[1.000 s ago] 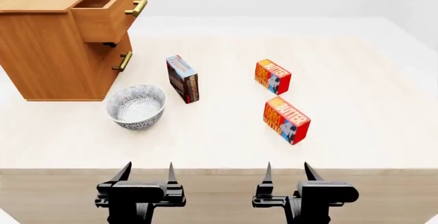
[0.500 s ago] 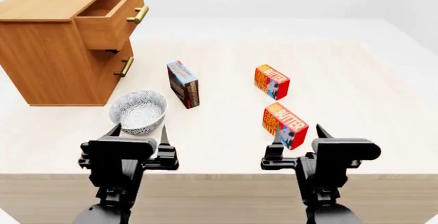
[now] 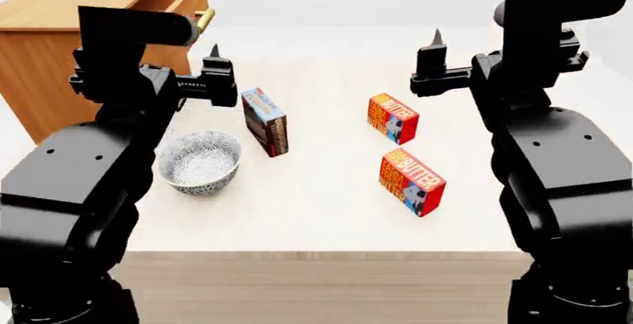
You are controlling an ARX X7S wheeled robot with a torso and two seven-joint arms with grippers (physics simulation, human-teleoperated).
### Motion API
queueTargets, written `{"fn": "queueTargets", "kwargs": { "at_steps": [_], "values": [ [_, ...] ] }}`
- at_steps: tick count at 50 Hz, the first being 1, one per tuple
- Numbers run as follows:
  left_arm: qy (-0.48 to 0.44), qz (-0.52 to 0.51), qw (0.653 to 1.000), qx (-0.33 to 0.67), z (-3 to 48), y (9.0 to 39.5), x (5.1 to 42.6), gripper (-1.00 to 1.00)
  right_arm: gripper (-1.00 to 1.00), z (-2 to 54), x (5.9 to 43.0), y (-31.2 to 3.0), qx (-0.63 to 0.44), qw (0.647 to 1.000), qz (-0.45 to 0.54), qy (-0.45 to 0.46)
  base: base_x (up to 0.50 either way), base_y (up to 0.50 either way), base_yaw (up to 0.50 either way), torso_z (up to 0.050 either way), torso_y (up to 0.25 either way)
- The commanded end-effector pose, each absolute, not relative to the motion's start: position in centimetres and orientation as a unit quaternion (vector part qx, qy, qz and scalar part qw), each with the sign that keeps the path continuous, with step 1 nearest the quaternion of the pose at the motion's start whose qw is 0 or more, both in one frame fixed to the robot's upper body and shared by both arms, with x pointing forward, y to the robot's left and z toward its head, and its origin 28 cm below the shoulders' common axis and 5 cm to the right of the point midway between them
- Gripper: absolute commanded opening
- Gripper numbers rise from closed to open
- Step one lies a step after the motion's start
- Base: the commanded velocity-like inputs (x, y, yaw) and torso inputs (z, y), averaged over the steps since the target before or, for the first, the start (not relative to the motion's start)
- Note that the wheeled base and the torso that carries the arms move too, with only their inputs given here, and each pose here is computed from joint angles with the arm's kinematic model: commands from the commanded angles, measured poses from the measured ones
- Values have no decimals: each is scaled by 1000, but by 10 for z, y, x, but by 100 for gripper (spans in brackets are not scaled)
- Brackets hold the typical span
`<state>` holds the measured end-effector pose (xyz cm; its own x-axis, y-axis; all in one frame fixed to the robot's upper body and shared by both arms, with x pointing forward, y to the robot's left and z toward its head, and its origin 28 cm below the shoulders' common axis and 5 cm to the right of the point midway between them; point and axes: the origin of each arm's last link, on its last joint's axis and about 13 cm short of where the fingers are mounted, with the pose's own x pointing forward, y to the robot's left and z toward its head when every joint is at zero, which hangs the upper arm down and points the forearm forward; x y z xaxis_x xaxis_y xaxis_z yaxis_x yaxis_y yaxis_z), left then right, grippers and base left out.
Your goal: Put the butter at the front in the top drawer of the cabinet and close it.
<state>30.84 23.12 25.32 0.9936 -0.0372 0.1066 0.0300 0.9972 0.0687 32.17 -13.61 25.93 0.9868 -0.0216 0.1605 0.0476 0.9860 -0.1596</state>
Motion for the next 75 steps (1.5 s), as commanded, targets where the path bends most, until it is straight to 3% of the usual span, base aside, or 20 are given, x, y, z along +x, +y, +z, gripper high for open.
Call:
{"fn": "queueTargets", "kwargs": {
  "at_steps": [1, 15, 28, 43, 75],
  "values": [
    [-67, -10, 997, 43, 320, 233, 332, 100, 100, 330, 346, -148, -81, 993, -30, -78, 0, 0, 0, 50, 0],
    [-67, 10, 997, 40, 360, 233, 349, 100, 100, 357, 372, -159, -73, 995, -40, -59, 0, 0, 0, 48, 0],
    [-63, 15, 997, 50, 364, 233, 346, 100, 100, 362, 383, -159, -69, 996, -26, -47, 0, 0, 0, 0, 0],
    [-59, 12, 996, 68, 357, 234, 341, 100, 100, 352, 380, -161, -57, 997, -23, -34, 0, 459, 0, 0, 0],
    [-62, 14, 996, 69, 357, 234, 341, 100, 100, 349, 381, -159, -49, 998, -21, -23, 192, 0, 0, 0, 0]
  ]
}}
